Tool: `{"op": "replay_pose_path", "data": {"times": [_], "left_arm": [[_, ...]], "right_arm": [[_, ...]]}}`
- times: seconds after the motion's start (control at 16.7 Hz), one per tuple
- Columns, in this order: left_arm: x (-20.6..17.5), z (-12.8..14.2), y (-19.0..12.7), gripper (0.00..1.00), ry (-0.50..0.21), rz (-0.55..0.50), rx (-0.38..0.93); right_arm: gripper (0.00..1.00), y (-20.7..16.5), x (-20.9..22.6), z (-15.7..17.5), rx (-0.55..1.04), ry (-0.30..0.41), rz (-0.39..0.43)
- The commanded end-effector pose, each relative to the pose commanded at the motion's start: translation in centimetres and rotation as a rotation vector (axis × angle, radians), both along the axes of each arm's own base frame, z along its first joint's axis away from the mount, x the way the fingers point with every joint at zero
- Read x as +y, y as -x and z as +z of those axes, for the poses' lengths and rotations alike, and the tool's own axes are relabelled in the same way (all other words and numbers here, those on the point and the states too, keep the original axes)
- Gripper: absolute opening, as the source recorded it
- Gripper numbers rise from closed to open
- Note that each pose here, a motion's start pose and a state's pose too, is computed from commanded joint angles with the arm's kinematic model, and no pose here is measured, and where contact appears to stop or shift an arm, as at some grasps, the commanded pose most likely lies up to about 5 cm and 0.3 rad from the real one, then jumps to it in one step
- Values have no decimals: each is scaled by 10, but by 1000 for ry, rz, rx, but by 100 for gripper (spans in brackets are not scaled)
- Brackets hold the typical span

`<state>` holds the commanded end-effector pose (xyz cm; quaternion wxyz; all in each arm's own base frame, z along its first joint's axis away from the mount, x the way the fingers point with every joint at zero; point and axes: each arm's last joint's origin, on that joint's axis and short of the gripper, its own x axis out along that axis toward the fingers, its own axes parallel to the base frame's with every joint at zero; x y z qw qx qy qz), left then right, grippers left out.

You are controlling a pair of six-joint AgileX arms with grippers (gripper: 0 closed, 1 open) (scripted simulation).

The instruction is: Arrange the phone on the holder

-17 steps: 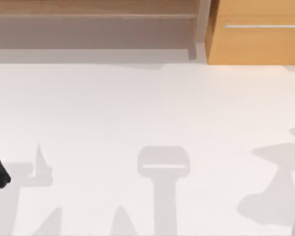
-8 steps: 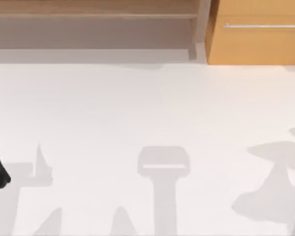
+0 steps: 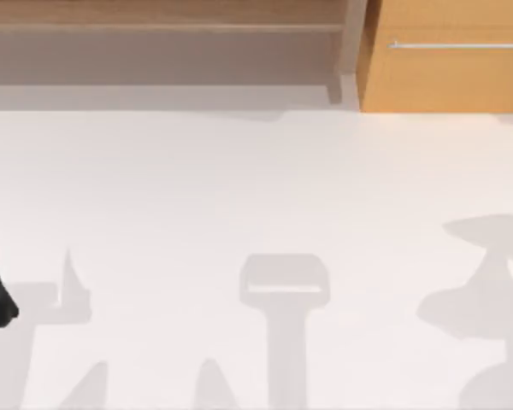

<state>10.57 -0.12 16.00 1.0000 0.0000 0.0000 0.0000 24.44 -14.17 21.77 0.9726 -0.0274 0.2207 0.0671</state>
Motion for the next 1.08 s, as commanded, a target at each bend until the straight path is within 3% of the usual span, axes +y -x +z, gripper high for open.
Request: {"op": "replay_pose_path", "data": {"times": [0.3, 1.08], "left_arm": [[0, 0, 0, 100, 0, 0, 0], [0, 0, 0, 100, 0, 0, 0]], "right_arm": [[0, -3, -1, -2, -1, -9, 3], [98, -3, -1, -2, -1, -9, 3]]}}
